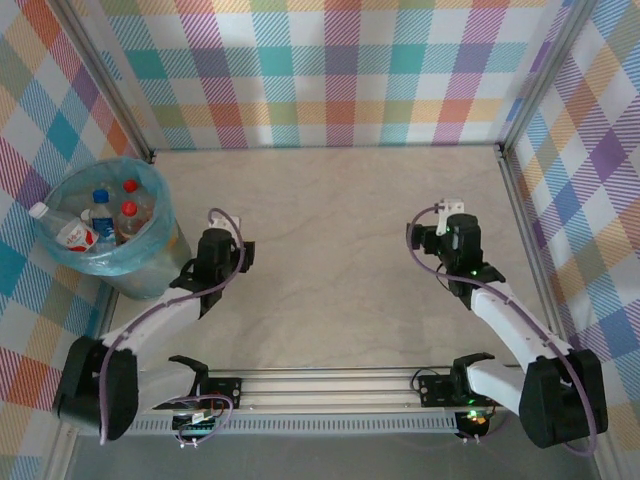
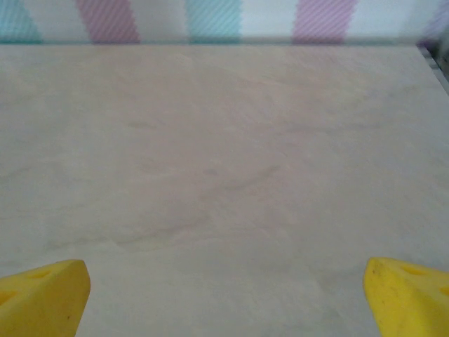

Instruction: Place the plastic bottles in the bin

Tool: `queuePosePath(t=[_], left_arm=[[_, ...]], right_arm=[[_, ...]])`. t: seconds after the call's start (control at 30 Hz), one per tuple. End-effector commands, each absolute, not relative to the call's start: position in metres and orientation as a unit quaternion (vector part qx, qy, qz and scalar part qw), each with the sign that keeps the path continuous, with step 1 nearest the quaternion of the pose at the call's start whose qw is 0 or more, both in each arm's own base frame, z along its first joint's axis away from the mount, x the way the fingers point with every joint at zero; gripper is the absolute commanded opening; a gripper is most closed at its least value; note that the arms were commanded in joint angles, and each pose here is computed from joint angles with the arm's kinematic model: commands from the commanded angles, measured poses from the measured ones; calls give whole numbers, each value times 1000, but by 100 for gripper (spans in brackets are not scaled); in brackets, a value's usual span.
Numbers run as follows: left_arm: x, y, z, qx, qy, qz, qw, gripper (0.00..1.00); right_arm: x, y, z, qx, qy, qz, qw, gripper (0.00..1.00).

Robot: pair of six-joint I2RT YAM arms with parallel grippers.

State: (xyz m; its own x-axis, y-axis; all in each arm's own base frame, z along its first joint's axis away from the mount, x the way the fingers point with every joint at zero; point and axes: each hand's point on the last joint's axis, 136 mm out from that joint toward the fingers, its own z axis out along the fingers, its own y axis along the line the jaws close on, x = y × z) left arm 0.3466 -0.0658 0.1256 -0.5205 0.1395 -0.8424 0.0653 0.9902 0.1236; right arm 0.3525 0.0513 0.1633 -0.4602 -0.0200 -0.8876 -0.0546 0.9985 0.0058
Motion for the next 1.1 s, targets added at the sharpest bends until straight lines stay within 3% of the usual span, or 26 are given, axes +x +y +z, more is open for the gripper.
queuePosePath(t=[0.0, 0.33, 0.57, 0.67, 0.9, 1.0, 1.07], left_arm=[[375, -60, 151, 60, 828, 74, 553, 70], [397, -44, 96, 41, 847, 34, 529, 70], [398, -22, 96, -8, 846, -20, 533, 70], [397, -34, 89, 23, 840, -47, 540, 70], [395, -28, 80, 10, 836, -39, 548, 72], [399, -15, 78, -27, 841, -16, 540, 81], [399, -15, 78, -29, 841, -15, 539, 100]], right_arm=[[363, 50, 163, -18, 830, 31, 557, 100], [375, 71, 109, -83, 839, 79, 532, 100], [366, 95, 109, -168, 826, 125, 523, 100], [364, 96, 116, -210, 792, 106, 563, 100], [378, 63, 111, -138, 800, 133, 569, 100], [396, 36, 97, -51, 808, 96, 579, 100], [398, 24, 91, -20, 829, 75, 554, 100]])
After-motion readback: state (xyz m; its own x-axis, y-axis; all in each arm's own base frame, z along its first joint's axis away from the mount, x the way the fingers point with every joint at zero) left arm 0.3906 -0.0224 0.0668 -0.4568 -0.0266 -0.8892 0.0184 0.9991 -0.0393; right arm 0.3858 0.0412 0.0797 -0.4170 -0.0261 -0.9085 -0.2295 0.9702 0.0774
